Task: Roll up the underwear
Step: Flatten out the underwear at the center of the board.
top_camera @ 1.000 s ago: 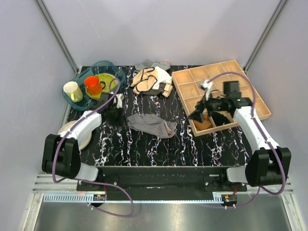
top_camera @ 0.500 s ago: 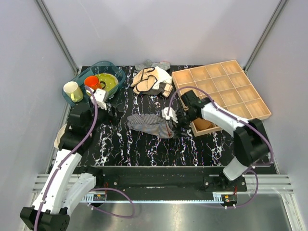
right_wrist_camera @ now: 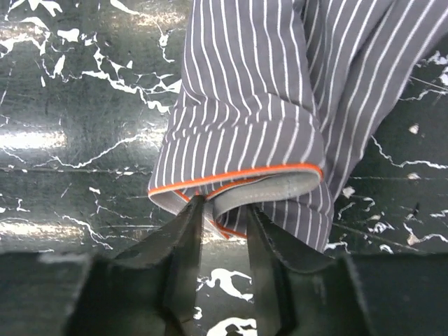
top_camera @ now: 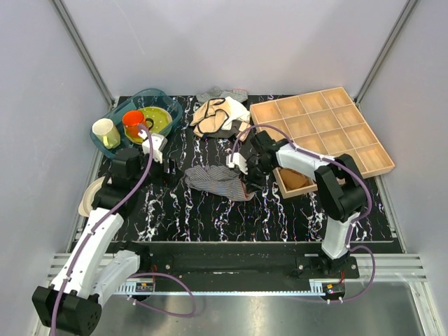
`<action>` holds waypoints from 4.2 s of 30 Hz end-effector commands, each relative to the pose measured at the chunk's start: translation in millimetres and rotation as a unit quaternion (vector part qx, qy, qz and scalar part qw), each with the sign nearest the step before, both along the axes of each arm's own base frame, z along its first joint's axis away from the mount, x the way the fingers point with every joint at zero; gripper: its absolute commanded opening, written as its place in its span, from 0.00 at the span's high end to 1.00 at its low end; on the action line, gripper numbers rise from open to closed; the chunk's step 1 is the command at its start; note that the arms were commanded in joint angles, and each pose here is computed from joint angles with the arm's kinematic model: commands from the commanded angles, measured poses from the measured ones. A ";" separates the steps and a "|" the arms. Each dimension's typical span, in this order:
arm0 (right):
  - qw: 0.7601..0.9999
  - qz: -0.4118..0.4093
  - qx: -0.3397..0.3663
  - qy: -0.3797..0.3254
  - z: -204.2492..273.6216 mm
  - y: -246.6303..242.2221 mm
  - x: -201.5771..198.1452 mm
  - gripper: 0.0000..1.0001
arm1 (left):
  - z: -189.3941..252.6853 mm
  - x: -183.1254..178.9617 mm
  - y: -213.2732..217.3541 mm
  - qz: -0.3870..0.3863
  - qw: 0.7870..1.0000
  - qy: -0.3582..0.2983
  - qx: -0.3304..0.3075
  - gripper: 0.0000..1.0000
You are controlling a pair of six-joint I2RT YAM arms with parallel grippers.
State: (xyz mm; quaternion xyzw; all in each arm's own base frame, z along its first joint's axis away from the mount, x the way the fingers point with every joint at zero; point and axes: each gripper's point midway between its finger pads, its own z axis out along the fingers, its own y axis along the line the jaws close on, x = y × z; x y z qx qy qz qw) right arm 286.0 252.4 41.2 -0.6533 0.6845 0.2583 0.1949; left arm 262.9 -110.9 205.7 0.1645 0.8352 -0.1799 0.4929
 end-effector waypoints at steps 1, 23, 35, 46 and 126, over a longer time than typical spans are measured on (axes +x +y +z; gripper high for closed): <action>1.000 -0.012 -0.009 0.000 4.6 10.4 8.6 0.72 | 14.3 1.9 -17.2 -0.047 0.998 -0.021 -0.023 0.15; 0.973 -0.095 0.164 0.129 78.8 65.6 -13.0 1.00 | -98.0 -5.9 -181.5 -0.009 0.950 0.233 -0.209 0.02; 0.971 -0.112 0.161 0.135 78.7 67.3 -8.6 1.00 | -149.2 -5.5 -172.3 0.056 0.961 0.250 -0.108 0.42; 0.989 -0.089 0.106 0.053 85.1 48.5 -0.6 1.00 | -103.0 -36.9 -181.4 -0.113 0.967 0.212 -0.080 0.82; 0.980 -0.196 -0.027 0.018 69.0 -9.9 90.2 1.00 | -113.1 158.2 -119.1 -0.037 0.950 0.295 -0.097 0.36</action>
